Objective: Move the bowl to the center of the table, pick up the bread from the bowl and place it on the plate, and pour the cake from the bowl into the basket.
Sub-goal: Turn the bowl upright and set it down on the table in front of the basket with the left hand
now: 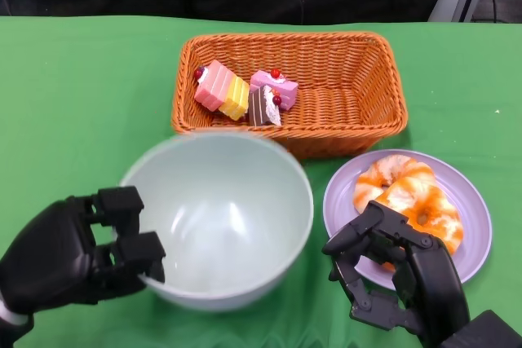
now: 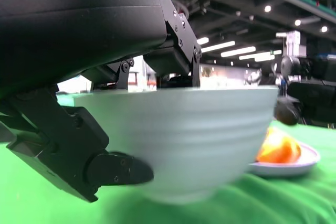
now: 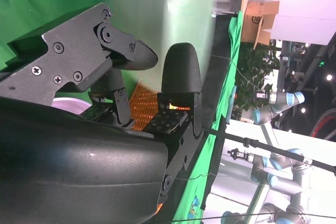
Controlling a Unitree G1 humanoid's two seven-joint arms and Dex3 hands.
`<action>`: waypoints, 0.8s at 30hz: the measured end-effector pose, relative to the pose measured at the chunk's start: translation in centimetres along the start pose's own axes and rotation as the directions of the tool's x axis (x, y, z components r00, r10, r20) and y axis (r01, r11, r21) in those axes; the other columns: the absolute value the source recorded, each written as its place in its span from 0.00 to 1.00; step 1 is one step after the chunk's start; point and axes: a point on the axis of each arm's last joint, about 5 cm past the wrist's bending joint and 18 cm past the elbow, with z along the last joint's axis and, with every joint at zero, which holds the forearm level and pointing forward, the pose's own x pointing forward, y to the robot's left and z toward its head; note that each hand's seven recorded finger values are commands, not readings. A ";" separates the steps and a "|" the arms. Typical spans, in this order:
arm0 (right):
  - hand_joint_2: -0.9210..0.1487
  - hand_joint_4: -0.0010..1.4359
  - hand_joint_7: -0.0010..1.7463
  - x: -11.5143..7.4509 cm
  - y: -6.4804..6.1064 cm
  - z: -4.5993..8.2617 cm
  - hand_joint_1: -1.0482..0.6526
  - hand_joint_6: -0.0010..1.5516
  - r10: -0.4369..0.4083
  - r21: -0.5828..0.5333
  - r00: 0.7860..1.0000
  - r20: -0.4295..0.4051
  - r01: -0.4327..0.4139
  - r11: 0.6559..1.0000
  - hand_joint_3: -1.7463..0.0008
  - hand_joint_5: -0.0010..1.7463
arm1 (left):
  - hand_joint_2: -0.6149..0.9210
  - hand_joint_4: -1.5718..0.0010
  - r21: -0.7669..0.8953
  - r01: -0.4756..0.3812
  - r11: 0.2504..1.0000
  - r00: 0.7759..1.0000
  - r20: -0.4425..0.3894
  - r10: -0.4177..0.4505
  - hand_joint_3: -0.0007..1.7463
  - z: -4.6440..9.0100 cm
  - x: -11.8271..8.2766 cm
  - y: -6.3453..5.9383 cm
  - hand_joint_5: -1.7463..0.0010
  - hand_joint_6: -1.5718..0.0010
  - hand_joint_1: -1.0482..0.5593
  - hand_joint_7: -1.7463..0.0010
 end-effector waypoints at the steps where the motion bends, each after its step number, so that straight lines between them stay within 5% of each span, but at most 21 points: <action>1: 0.33 0.51 0.71 0.0 0.0 0.0 0.55 0.46 0.000 -0.001 1.000 0.000 0.000 1.000 0.45 0.86 | 0.97 0.56 -0.006 0.009 1.000 1.000 -0.002 -0.009 0.03 0.1 -0.1 -0.1 0.00 0.58 0.65 0.09; 4: 0.33 0.51 0.71 0.0 0.0 0.0 0.55 0.46 -0.001 -0.001 1.000 0.000 0.001 1.000 0.45 0.86 | 0.99 0.56 -0.017 0.030 0.999 0.999 -0.012 -0.030 0.04 0.2 -0.5 -0.3 0.00 0.65 0.68 0.01; 11: 0.33 0.51 0.71 -0.1 0.0 0.1 0.55 0.46 -0.004 0.000 1.000 0.001 0.004 1.000 0.45 0.86 | 0.98 0.55 -0.053 0.061 0.997 0.997 -0.047 -0.063 0.04 0.6 -0.8 -0.8 0.00 0.62 0.68 0.00; 24: 0.34 0.51 0.71 -0.2 0.0 0.2 0.55 0.47 -0.011 -0.002 1.000 0.003 0.011 1.000 0.44 0.87 | 0.94 0.55 -0.076 0.105 0.992 0.992 -0.063 -0.110 0.08 1.0 -0.5 -1.9 0.06 0.54 0.63 0.19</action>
